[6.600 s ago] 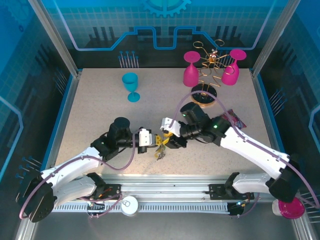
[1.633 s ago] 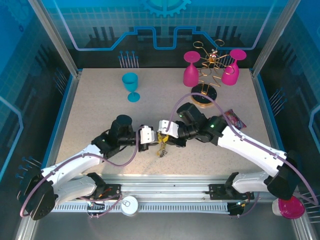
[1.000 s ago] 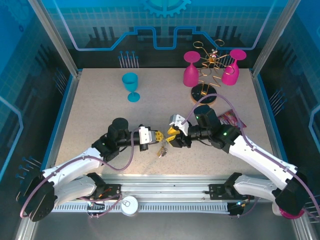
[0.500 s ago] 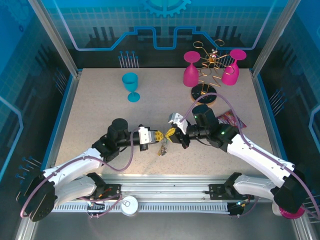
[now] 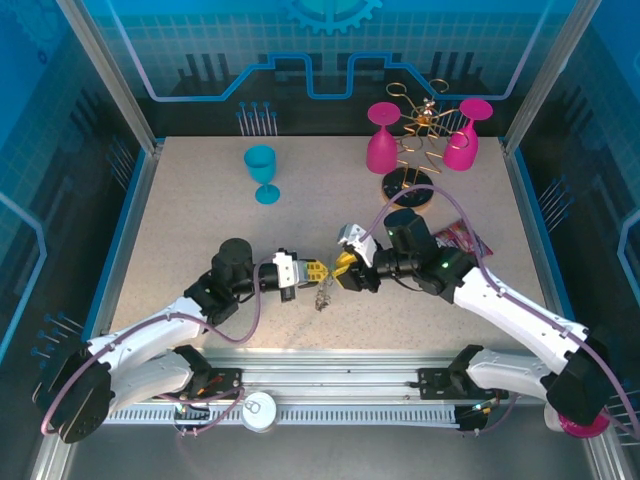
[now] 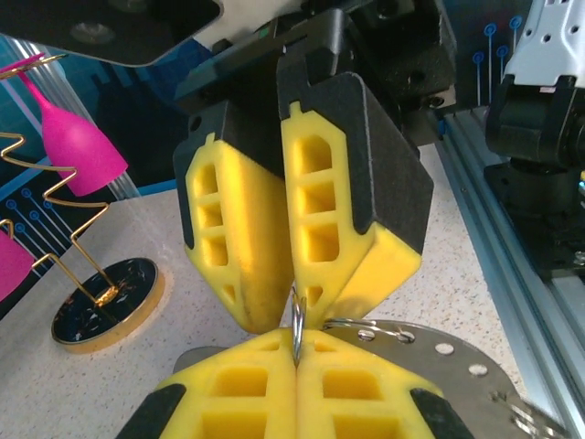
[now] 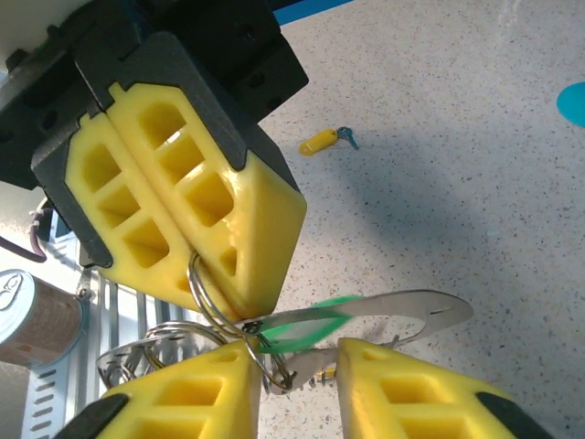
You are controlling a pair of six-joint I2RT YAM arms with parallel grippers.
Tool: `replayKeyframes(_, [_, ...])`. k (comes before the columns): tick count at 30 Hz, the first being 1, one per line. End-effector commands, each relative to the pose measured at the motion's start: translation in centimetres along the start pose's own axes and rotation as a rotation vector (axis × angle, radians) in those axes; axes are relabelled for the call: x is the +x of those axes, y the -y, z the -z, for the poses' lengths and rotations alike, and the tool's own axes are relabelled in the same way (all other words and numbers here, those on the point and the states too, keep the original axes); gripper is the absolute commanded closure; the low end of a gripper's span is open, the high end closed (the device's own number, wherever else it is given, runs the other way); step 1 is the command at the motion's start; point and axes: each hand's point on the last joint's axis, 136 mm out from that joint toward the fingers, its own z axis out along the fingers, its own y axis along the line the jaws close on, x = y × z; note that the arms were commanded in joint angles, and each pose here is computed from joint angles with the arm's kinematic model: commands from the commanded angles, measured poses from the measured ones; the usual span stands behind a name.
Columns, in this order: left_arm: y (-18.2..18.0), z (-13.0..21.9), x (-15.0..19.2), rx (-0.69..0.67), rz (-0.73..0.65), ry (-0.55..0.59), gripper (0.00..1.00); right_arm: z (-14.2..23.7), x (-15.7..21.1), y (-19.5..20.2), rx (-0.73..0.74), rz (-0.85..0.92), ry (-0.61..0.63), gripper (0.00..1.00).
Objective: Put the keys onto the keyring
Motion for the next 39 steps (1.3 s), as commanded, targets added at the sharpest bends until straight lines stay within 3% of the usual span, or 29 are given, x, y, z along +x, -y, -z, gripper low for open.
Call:
replayKeyframes(1, [0.5,0.1,-2.3,0.036,-0.033,0.095,1.0,1.3,-0.2,-0.4,0.018,0.069,0.054,0.63])
replayKeyframes(6, [0.7,0.0,-1.9,0.054,-0.014,0.087,1.0,2.9,-0.6,-1.2,0.06,0.307,0.151,0.64])
replayKeyframes(11, [0.9,-0.1,-1.5,0.063,-0.007,0.077,1.0,4.0,-1.8,-1.1,0.112,0.411,0.189,0.66])
replayKeyframes(15, [0.8,-0.2,-1.4,0.068,-0.004,0.075,1.0,3.4,-2.7,-2.6,0.02,0.427,0.211,0.68])
replayKeyframes(30, [0.8,-0.4,-1.3,0.077,-0.002,0.071,1.0,1.0,-2.6,-2.3,-0.027,0.399,0.168,0.72])
replayKeyframes(36, [0.9,-0.4,-1.4,0.086,0.001,0.077,1.0,0.4,-2.4,-2.2,-0.034,0.396,0.156,0.79])
replayKeyframes(39, [1.0,-0.4,-1.5,0.089,0.003,0.083,1.0,0.2,-2.3,-2.6,-0.059,0.403,0.149,0.89])
